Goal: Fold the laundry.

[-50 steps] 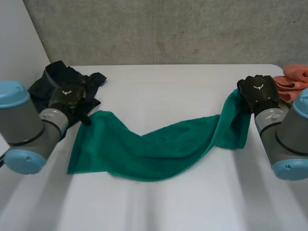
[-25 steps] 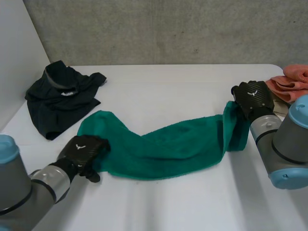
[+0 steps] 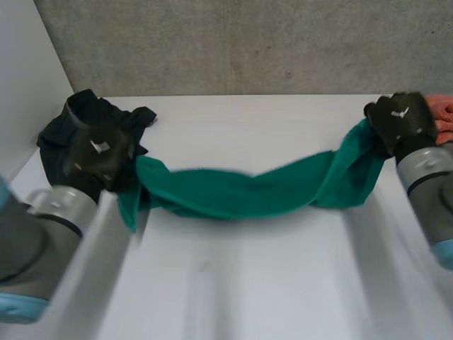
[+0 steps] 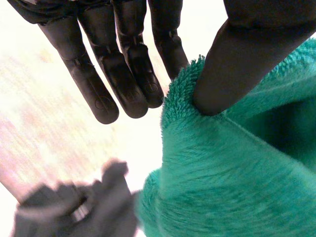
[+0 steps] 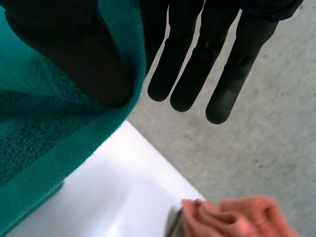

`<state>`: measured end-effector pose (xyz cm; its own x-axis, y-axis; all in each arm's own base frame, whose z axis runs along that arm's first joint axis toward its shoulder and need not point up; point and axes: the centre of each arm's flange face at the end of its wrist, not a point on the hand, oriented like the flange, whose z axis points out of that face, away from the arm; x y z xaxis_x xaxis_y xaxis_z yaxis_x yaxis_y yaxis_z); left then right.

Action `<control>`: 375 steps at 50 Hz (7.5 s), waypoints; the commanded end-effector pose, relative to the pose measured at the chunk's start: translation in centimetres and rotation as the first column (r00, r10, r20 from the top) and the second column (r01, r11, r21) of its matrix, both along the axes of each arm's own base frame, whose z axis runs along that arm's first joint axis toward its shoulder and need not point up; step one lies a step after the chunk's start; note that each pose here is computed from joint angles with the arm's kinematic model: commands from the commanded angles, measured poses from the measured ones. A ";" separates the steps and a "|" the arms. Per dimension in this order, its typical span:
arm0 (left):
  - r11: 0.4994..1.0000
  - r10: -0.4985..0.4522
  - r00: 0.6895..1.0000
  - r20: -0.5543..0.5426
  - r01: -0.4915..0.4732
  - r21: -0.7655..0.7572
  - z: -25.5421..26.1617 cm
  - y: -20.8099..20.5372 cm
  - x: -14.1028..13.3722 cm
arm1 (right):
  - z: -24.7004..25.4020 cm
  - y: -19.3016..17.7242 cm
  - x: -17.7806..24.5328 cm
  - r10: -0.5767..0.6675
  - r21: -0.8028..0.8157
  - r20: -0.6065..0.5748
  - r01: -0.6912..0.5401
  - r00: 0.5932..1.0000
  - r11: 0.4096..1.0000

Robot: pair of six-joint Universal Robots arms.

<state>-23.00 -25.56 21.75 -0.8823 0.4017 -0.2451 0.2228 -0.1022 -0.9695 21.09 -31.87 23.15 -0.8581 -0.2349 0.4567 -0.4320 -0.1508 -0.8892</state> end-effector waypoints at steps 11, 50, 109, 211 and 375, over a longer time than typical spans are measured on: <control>0.925 -0.084 0.985 0.151 0.021 0.378 4.2 2.2 4.0 | 6.3 4.4 -1.2 0.164 0.152 -0.302 -0.123 0.939 0.981; 0.930 -0.048 0.955 -0.293 -0.065 -0.362 13.8 -11.3 0.7 | 12.0 -9.4 0.1 0.197 -0.568 0.361 0.048 0.912 0.821; 0.909 0.107 0.988 0.115 -0.144 0.391 -10.4 -2.5 7.0 | -9.0 -2.1 -2.6 0.105 0.229 0.020 -0.106 0.994 0.968; 0.993 0.024 0.901 0.433 -0.073 0.096 -8.0 -14.5 -1.8 | -10.7 -11.2 -1.5 -0.176 0.208 -0.086 0.191 0.981 0.959; 0.986 -0.069 0.997 0.027 0.064 0.156 -1.9 2.2 -0.9 | -4.6 3.9 3.5 0.137 0.145 -0.016 -0.133 0.990 0.980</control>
<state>-24.29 -23.18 19.37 -0.8366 0.5093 -0.2020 0.2594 0.0434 -0.9648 21.98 -29.29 15.26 -0.8605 -0.3903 0.3274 -0.3834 0.0729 -0.9207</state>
